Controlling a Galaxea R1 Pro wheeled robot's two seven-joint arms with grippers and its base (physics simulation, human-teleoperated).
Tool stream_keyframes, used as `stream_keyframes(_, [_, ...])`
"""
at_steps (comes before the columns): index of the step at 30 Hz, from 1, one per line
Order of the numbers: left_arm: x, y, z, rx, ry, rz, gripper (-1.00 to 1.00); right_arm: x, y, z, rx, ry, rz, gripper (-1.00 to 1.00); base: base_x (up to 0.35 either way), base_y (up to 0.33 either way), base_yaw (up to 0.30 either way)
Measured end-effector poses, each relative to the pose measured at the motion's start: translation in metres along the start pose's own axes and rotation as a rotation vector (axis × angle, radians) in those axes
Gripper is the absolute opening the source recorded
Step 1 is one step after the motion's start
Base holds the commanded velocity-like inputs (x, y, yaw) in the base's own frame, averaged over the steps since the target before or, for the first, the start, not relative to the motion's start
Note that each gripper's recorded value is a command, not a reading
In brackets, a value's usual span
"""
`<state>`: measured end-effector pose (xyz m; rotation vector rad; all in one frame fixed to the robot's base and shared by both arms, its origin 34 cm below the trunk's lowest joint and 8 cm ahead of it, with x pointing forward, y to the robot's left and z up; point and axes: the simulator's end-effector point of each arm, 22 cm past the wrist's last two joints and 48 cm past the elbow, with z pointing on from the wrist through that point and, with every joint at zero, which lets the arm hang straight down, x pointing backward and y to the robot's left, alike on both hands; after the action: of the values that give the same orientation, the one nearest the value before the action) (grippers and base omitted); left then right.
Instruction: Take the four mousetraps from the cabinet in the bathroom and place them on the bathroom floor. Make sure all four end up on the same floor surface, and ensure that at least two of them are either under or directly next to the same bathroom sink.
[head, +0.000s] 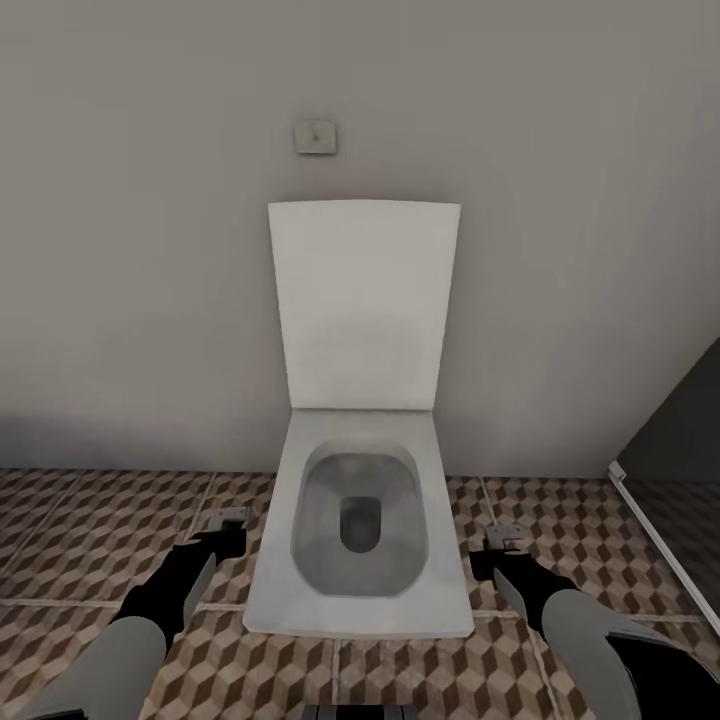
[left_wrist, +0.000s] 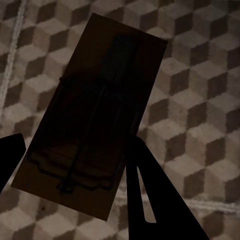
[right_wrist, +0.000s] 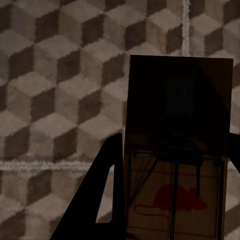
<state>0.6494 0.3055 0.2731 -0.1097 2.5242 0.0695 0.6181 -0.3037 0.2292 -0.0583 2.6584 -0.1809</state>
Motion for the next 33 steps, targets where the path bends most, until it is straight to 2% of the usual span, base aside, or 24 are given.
stream_keyframes(6, [0.001, 0.0, 0.002, -0.001, 0.001, 0.001, -1.0, 0.004, 0.0, 0.003, 0.0, 0.009, -0.001, -1.0, 0.0, 0.0, 0.0])
stream_keyframes(33, [0.062, -0.003, 0.038, -0.002, 0.113, 0.009, -1.0, 0.062, 0.008, 0.04, -0.007, 0.117, -0.016, -1.0, 0.0, 0.0, 0.0])
